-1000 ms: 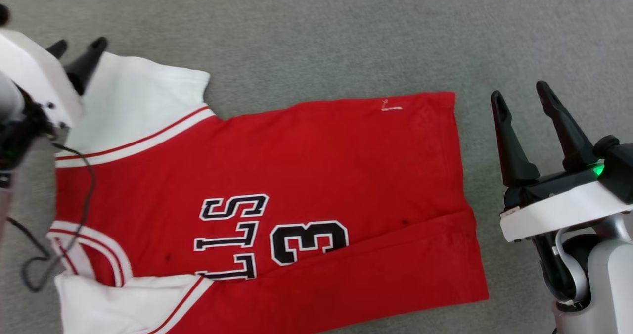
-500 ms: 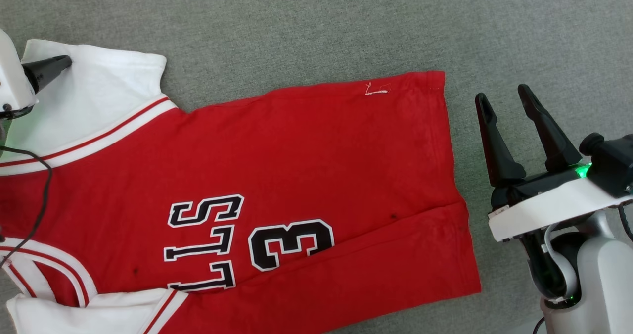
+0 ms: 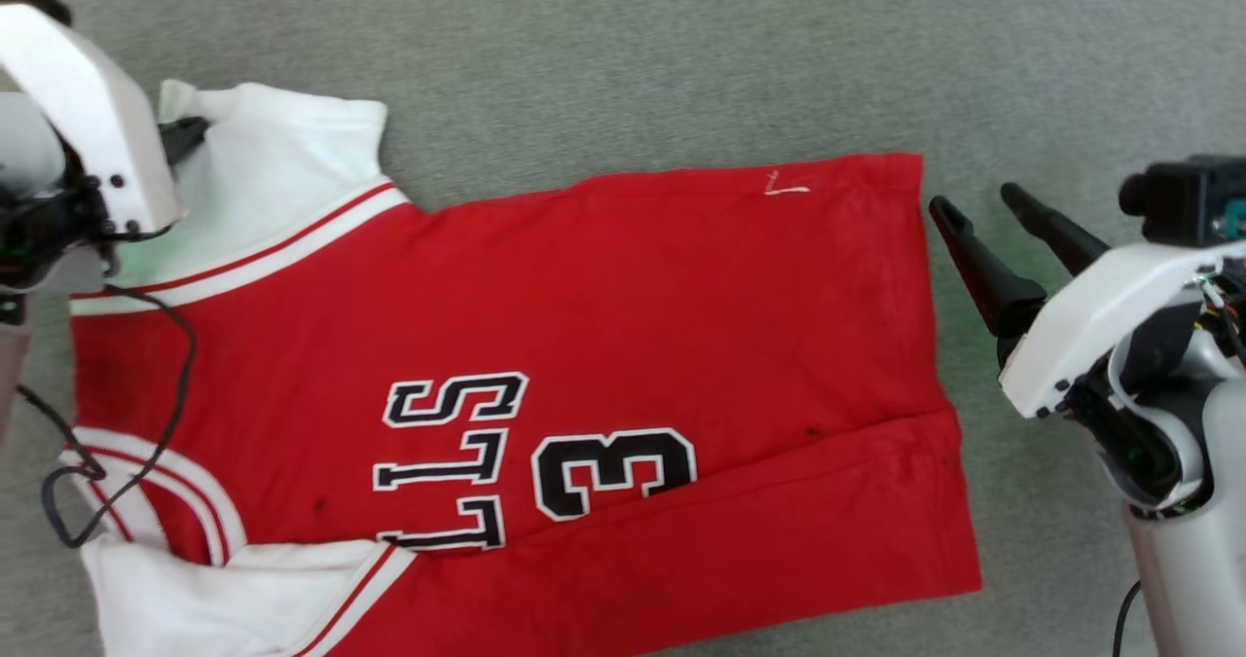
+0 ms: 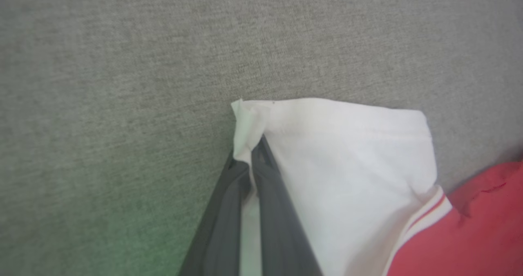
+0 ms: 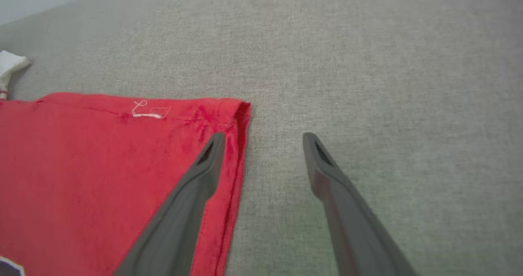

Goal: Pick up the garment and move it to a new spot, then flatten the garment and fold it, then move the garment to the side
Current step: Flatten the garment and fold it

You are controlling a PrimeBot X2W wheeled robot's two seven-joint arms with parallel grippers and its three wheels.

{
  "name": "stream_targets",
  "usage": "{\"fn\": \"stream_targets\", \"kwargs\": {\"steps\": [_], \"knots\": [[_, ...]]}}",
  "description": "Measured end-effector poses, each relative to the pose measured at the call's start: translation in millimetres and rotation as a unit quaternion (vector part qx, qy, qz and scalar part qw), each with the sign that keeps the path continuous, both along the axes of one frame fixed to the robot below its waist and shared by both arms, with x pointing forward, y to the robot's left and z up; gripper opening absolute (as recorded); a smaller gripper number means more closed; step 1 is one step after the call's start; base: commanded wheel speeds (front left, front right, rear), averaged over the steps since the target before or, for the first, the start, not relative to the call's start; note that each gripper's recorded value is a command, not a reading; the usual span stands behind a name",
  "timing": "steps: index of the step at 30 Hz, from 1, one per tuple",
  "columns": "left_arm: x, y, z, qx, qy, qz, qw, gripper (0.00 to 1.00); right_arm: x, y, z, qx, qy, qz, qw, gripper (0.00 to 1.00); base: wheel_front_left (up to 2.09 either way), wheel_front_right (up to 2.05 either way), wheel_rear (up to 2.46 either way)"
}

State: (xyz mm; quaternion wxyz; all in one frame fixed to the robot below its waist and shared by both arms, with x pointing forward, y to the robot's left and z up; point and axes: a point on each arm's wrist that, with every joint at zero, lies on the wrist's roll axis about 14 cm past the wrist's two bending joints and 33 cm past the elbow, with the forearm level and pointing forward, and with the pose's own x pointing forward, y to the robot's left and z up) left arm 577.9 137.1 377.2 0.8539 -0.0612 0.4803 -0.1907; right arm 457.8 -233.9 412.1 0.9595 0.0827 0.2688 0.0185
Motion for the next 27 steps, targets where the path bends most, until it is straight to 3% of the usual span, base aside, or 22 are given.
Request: {"fn": "stream_targets", "kwargs": {"steps": [7,14,15,16,17,27], "knots": [[11.0,2.9,38.5,-0.014,-0.078,-0.004,0.997,0.0,13.4,24.2,-27.2,0.007,0.105,0.064,0.992,1.0,0.0,0.0,0.0],[8.7,8.7,40.9,-0.024,-0.099,0.002,0.995,0.0,26.6,32.9,-51.3,0.003,0.185,0.095,0.978,1.0,0.0,0.0,0.0],[7.2,10.0,40.0,-0.025,-0.1,0.003,0.995,0.0,26.8,33.9,-53.5,0.002,0.197,0.099,0.975,0.75,0.0,0.0,0.0],[5.7,11.6,39.4,-0.025,-0.1,0.005,0.995,0.0,27.1,34.8,-54.9,0.004,0.205,0.101,0.973,0.32,0.0,0.0,0.0],[4.1,13.1,38.8,-0.027,-0.101,0.008,0.995,0.0,27.2,36.0,-55.4,0.006,0.212,0.104,0.972,0.0,0.0,0.0,0.0],[-18.7,27.1,65.1,-0.056,-0.151,0.044,0.986,0.0,28.0,41.6,-18.3,-0.029,0.154,0.124,0.98,0.0,0.0,0.0,0.0]]}}
